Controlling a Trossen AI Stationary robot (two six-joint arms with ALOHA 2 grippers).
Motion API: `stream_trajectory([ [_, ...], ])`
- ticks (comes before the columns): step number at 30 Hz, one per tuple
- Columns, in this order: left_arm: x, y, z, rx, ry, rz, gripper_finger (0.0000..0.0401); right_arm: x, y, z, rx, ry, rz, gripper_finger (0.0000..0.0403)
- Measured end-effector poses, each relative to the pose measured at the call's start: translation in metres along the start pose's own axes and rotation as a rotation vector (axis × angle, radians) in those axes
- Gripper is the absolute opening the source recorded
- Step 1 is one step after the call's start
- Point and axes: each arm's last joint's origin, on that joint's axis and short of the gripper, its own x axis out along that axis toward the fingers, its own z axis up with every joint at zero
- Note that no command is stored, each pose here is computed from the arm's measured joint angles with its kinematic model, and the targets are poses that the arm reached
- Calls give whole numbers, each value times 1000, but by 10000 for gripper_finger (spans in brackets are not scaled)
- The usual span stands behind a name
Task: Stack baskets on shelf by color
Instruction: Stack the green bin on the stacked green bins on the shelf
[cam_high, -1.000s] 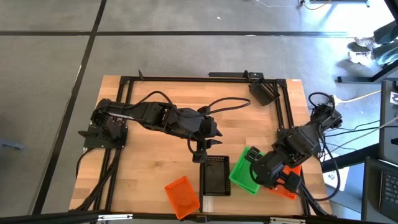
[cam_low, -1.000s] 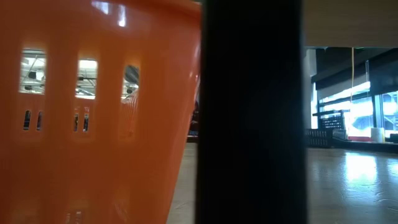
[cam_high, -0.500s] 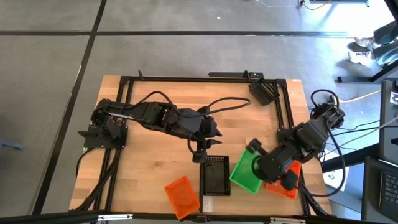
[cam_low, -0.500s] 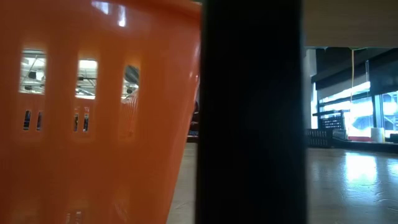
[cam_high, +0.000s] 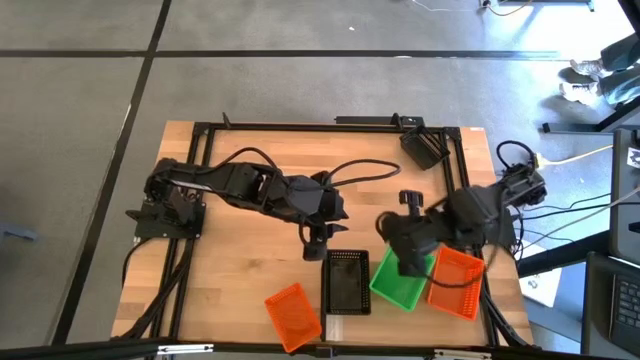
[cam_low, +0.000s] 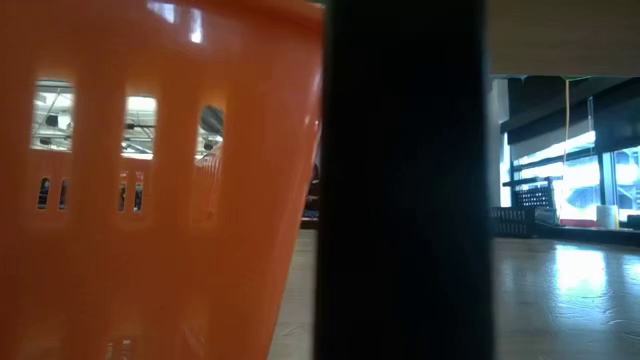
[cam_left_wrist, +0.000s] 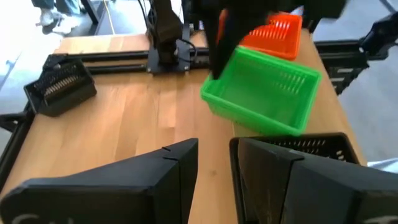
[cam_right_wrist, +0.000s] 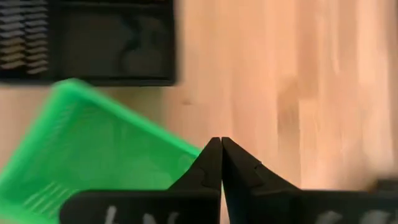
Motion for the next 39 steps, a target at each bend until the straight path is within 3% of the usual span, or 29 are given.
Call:
stream_trajectory([
  [5,-4,1,-2,5,22,2,106,25,-20,-2,196,82,-71,0],
  [10,-6,2,-2,7,29,3,108,53,-32,-9,300,249,-33,0],
  [20,-6,1,-4,43,45,-22,107,65,-32,-13,228,298,2,0],
  [33,-6,2,-5,45,57,-21,107,66,-23,-6,117,284,242,0],
  [39,-6,2,-5,42,58,-20,106,65,-22,-6,77,282,276,0],
])
